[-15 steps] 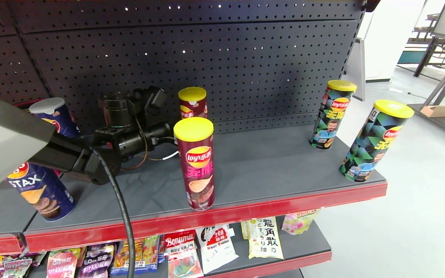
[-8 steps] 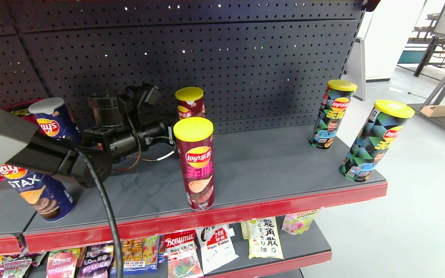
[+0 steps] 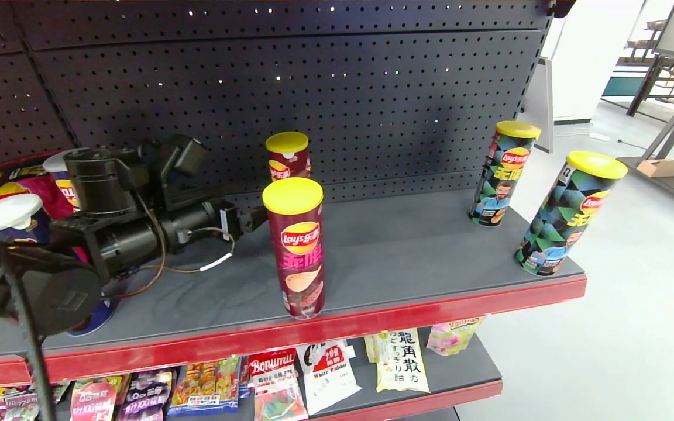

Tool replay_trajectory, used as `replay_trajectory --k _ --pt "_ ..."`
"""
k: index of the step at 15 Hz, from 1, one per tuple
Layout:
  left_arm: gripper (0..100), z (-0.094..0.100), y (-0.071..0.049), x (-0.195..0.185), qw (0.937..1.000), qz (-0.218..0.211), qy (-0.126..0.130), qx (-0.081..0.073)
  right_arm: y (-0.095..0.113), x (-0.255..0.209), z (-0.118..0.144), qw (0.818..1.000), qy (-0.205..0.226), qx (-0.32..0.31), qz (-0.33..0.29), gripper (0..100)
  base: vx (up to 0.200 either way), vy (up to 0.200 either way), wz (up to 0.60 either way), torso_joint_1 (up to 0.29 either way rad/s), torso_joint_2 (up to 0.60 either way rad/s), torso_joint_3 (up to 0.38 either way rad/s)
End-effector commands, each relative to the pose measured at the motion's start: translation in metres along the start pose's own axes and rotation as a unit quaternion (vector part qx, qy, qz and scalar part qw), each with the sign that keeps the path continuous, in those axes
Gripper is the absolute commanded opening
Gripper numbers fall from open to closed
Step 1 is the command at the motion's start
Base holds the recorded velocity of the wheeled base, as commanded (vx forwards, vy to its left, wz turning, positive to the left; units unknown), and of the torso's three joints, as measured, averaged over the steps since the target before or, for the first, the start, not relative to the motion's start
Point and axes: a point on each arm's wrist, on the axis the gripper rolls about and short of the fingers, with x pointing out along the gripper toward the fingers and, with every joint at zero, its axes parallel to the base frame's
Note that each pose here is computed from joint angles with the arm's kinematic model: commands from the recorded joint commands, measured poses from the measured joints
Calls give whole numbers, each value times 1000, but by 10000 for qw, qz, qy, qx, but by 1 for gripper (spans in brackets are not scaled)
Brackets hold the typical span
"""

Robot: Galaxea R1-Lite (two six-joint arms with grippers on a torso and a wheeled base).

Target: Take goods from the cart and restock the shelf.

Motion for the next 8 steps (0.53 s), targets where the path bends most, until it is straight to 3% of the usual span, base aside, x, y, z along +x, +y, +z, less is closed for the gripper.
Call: replay_trajectory --k 1,3,4,6,8 --pt "100 8 -7 -37 9998 101 -151 43 0 0 0 10000 6 -1 3 100 0 0 0 0 0 0" --pt "100 8 -10 -73 9995 284 -113 27 0 0 0 10000 6 -1 3 100 0 0 0 0 0 0" --pt "100 8 -17 -101 9993 373 8 16 0 0 0 10000 6 -1 3 100 0 0 0 0 0 0" --pt "100 13 -36 -157 9984 521 88 222 0 0 0 10000 6 -1 3 100 0 0 0 0 0 0" --pt "100 13 -50 -199 9941 1028 49 358 0 0 0 10000 6 -1 3 100 0 0 0 0 0 0"
